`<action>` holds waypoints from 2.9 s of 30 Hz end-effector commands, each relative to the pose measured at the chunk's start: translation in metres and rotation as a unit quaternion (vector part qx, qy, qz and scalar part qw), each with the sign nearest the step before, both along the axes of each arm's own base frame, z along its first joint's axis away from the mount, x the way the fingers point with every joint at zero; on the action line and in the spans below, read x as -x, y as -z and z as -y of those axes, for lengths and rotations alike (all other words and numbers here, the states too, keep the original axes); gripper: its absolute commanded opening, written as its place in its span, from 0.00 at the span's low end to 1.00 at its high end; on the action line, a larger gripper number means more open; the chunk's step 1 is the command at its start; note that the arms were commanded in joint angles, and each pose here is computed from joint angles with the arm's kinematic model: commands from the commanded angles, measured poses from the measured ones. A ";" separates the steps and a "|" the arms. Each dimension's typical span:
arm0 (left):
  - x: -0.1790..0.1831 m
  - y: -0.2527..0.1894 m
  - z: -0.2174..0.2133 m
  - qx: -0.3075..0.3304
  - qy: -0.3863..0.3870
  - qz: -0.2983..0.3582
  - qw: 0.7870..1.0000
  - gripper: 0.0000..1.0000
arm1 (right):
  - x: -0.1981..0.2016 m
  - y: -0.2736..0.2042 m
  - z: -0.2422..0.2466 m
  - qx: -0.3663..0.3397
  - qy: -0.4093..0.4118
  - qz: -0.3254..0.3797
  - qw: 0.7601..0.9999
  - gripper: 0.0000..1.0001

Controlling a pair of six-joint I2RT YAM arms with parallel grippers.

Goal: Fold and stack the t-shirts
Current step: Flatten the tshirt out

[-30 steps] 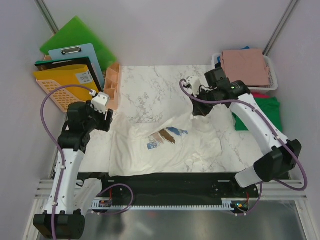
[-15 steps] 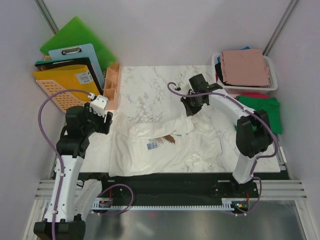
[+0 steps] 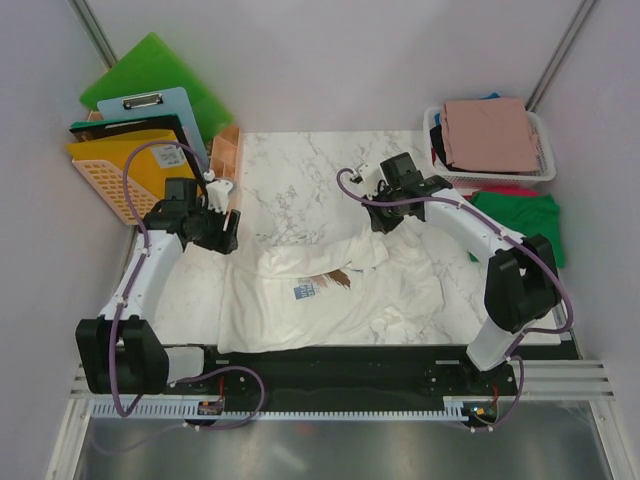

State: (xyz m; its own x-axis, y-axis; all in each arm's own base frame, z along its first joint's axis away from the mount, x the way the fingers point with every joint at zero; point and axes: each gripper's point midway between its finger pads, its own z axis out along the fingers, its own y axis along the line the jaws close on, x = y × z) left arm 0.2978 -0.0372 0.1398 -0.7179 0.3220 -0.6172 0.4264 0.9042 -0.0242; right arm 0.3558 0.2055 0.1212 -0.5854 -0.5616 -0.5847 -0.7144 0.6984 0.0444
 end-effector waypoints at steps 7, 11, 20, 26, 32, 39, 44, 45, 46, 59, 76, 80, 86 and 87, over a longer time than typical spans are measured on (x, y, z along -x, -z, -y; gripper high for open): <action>-0.027 0.012 -0.043 -0.074 -0.137 -0.033 0.987 0.71 | 0.001 0.006 -0.004 -0.017 -0.007 0.014 1.000 0.00; -0.025 0.039 -0.038 -0.066 -0.131 -0.082 0.986 0.70 | 0.001 0.007 -0.003 -0.014 -0.008 0.016 1.000 0.00; -0.041 0.067 -0.041 -0.075 -0.140 -0.123 0.980 0.68 | 0.006 0.010 -0.004 -0.021 -0.012 0.011 1.000 0.00; -0.062 0.090 -0.057 -0.116 -0.158 -0.119 0.973 0.67 | 0.008 0.015 -0.004 -0.021 -0.013 0.004 1.000 0.00; -0.068 0.116 -0.052 -0.109 -0.150 -0.150 0.971 0.63 | 0.009 0.020 -0.002 -0.015 -0.013 0.002 1.000 0.00; -0.080 0.133 -0.047 -0.098 -0.142 -0.161 0.972 0.44 | 0.010 0.023 -0.002 -0.015 -0.014 -0.002 1.000 0.00; -0.085 0.138 -0.062 -0.136 -0.156 -0.148 0.967 0.47 | 0.011 0.025 -0.004 -0.017 -0.017 -0.006 1.000 0.00; -0.085 0.136 -0.074 -0.133 -0.171 -0.144 0.966 0.52 | 0.011 0.027 -0.003 -0.015 -0.017 -0.007 1.000 0.00; -0.084 0.136 -0.075 -0.133 -0.172 -0.145 0.965 0.54 | 0.011 0.027 -0.003 -0.015 -0.017 -0.007 1.000 0.00; -0.083 0.117 -0.079 -0.139 -0.162 -0.105 0.971 0.56 | 0.011 0.034 -0.004 -0.013 -0.018 -0.016 1.000 0.00; -0.053 0.059 -0.035 -0.036 -0.088 -0.054 0.994 0.57 | 0.013 0.044 -0.005 -0.008 -0.023 -0.030 0.999 0.00; -0.061 0.067 -0.065 -0.108 -0.128 -0.057 0.984 0.57 | 0.014 0.042 -0.007 -0.010 -0.026 -0.029 0.999 0.00; -0.078 0.075 -0.084 -0.143 -0.184 -0.053 0.971 0.57 | 0.016 0.043 -0.006 -0.008 -0.027 -0.030 0.999 0.00; -0.082 0.073 -0.086 -0.146 -0.189 -0.047 0.970 0.57 | 0.017 0.044 -0.006 -0.009 -0.027 -0.031 0.999 0.00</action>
State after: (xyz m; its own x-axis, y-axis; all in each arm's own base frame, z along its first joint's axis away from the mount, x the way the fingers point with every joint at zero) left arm 0.3511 0.0313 0.0477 -0.8975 0.2015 -0.3923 0.1539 0.9767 0.1495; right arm 0.3408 0.2054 0.0777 -0.6093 -0.5763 -0.5447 -0.7268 0.6805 0.0930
